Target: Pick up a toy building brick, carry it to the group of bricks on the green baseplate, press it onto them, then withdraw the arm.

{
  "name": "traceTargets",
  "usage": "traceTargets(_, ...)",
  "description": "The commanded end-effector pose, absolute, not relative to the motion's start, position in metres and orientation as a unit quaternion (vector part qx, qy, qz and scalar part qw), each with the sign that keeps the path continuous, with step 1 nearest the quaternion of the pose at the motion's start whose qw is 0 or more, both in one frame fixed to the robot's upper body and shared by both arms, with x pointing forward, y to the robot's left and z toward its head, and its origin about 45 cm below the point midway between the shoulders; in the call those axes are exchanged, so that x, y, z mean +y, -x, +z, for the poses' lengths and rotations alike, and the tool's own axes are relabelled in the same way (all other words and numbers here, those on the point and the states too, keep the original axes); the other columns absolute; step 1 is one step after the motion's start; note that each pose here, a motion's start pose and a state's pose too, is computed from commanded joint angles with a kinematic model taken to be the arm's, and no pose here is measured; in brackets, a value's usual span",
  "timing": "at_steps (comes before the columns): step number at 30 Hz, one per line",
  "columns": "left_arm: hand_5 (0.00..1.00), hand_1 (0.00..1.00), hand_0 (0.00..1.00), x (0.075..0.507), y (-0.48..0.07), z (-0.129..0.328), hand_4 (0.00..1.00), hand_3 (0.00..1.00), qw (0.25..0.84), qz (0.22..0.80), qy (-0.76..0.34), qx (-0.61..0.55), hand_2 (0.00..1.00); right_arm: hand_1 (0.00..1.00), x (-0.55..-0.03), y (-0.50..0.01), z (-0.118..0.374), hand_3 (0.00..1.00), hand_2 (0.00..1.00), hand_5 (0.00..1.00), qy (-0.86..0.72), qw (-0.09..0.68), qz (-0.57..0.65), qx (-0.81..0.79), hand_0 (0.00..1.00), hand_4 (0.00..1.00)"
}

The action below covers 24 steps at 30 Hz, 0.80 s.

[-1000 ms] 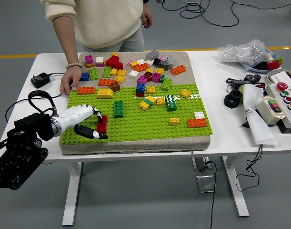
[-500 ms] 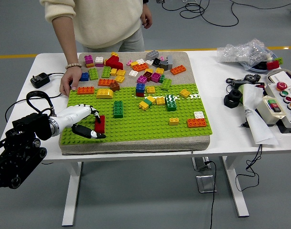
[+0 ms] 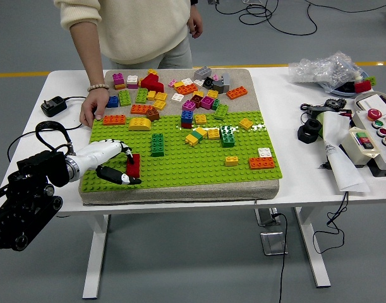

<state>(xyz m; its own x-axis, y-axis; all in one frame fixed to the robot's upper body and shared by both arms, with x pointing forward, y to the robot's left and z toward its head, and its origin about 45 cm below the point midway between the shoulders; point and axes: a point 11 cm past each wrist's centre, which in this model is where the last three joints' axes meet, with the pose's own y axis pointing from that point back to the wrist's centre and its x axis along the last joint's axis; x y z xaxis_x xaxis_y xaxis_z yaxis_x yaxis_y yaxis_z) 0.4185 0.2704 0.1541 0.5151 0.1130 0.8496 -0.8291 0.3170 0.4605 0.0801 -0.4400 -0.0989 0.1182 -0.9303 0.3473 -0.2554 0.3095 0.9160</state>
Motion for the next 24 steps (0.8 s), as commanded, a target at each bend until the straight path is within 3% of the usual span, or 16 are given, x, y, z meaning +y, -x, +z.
traceTargets(18, 0.603, 0.998, 0.998, 0.267, -0.418, 0.15, 0.993, 0.637, 0.722, 0.321, -0.489, -0.369, 0.908, 0.705, -0.44, -0.082, -0.098, 0.767, 0.749, 0.778, -0.502, 0.552, -0.304, -0.592, 0.777, 0.998)
traceTargets(24, 0.603, 0.998, 0.998, 0.264, -0.422, 0.177, 0.994, 0.635, 0.724, 0.341, -0.461, -0.384, 0.897, 0.705, -0.441, -0.081, -0.098, 0.767, 0.75, 0.778, -0.501, 0.553, -0.305, -0.592, 0.777, 0.998)
